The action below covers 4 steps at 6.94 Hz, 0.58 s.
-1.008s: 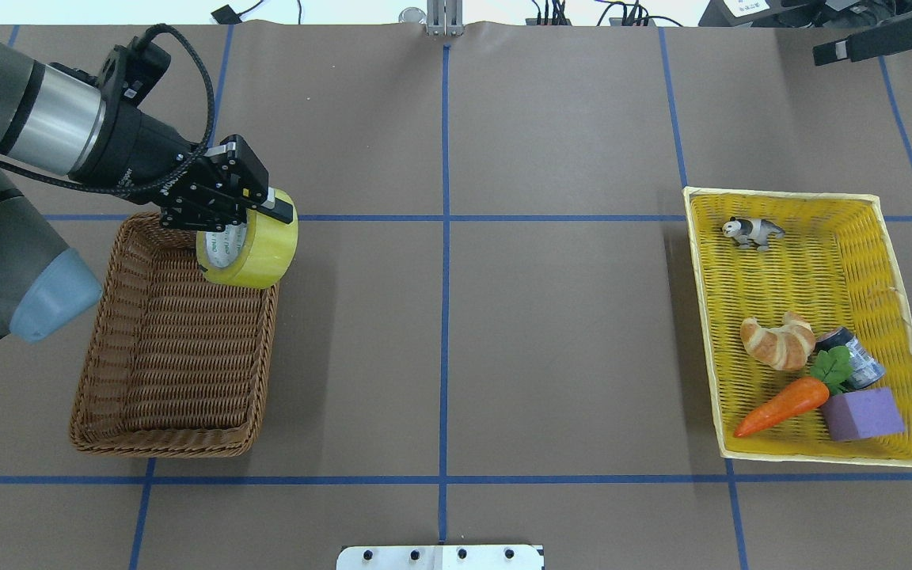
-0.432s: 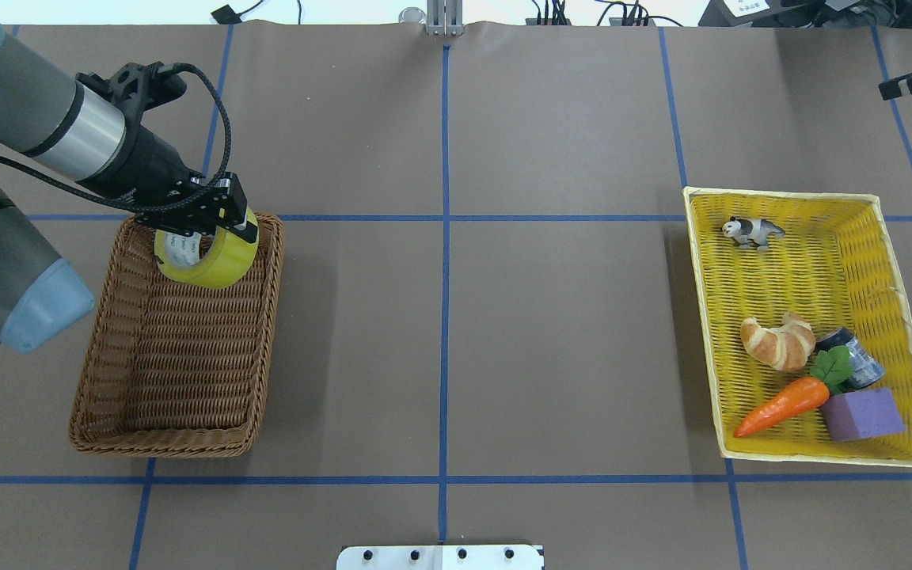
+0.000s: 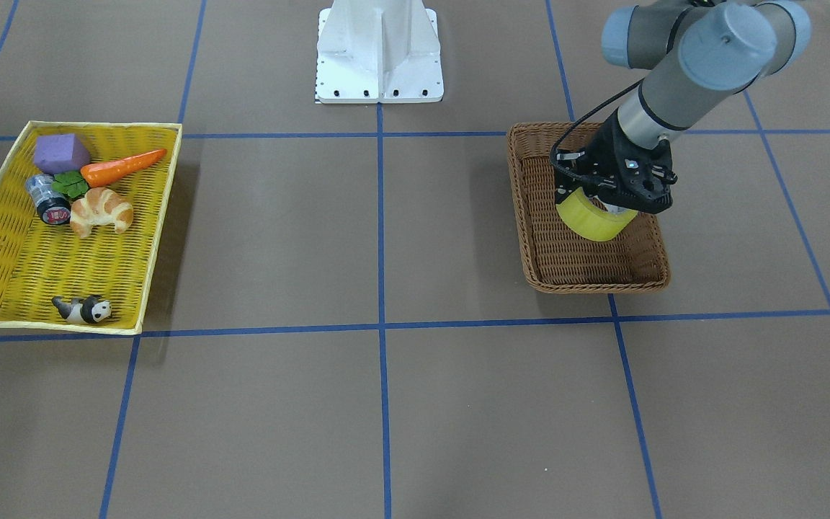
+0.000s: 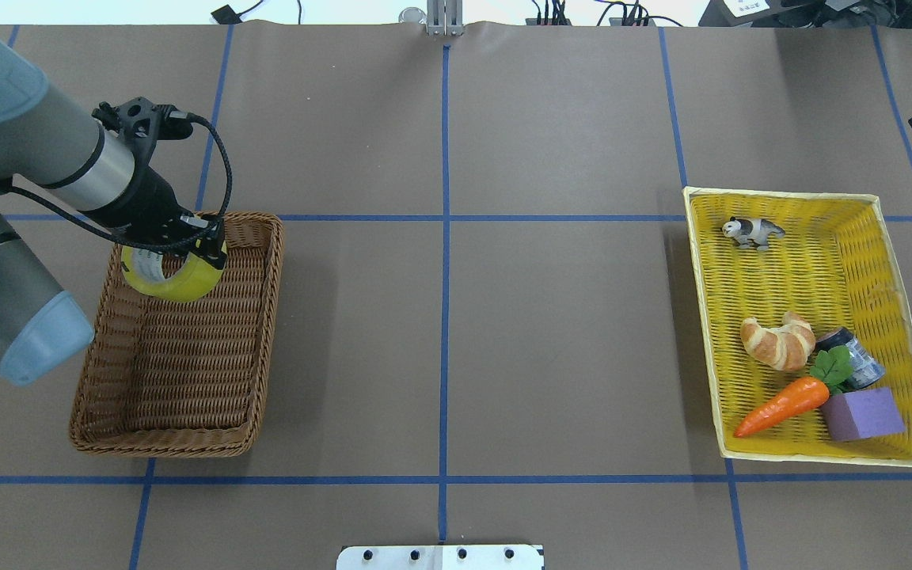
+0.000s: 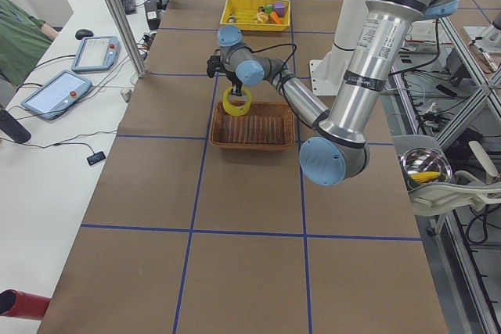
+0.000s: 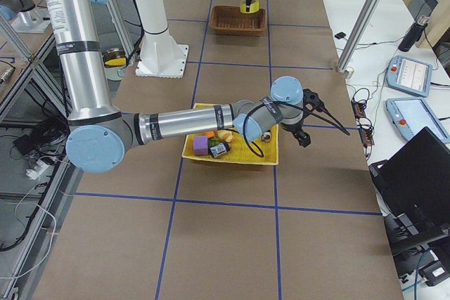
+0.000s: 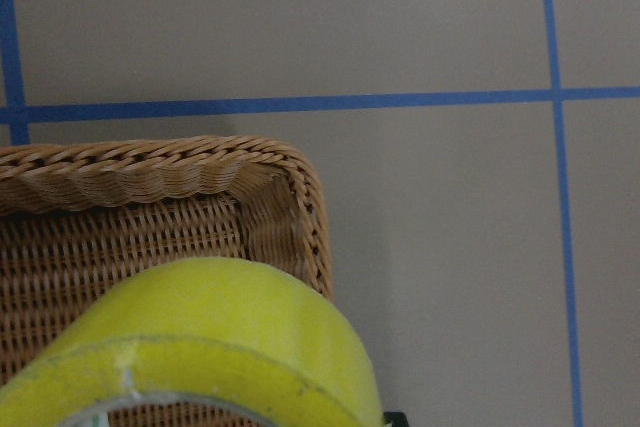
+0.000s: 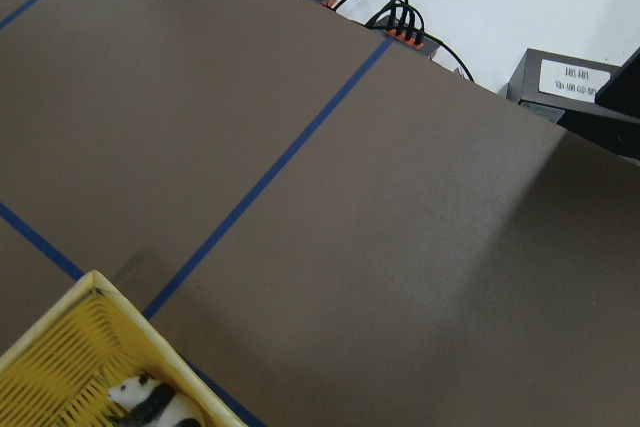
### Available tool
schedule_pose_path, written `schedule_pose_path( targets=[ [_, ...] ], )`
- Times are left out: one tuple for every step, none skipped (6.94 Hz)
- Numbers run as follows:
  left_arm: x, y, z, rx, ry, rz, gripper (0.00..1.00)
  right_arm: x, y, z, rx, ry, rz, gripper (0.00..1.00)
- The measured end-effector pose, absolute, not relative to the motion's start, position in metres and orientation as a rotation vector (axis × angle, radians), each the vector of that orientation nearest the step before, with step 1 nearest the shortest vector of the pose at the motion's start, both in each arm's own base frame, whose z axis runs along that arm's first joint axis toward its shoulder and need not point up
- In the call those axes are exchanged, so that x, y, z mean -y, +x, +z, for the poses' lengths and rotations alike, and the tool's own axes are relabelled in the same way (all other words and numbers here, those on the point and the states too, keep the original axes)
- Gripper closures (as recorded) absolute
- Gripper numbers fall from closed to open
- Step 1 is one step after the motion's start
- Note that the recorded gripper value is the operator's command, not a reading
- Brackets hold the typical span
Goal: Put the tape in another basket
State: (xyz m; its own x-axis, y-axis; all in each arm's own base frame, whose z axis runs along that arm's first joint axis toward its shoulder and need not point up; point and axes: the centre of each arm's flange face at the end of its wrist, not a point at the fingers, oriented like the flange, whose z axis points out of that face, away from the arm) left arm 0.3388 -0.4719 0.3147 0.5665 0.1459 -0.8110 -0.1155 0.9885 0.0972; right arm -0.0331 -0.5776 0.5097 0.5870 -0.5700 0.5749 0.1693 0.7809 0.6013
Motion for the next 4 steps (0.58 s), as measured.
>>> schedule_pose_path(
  targets=[
    [0.463, 0.352, 0.327, -0.904, 0.023, 0.178, 0.69, 0.573, -0.033, 0.508, 0.832, 0.448, -0.469, 0.0],
    [0.456, 0.362, 0.336, -0.87, 0.015, 0.192, 0.02, 0.566, -0.03, 0.501, 0.822, 0.361, -0.483, 0.0],
    [0.453, 0.367, 0.344, -0.843, 0.017, 0.193, 0.02, 0.557, -0.026, 0.492, 0.813, 0.283, -0.489, 0.0],
    [0.454, 0.367, 0.349, -0.814, 0.04, 0.184, 0.02, 0.549, -0.02, 0.484, 0.803, 0.232, -0.483, 0.0]
  ],
)
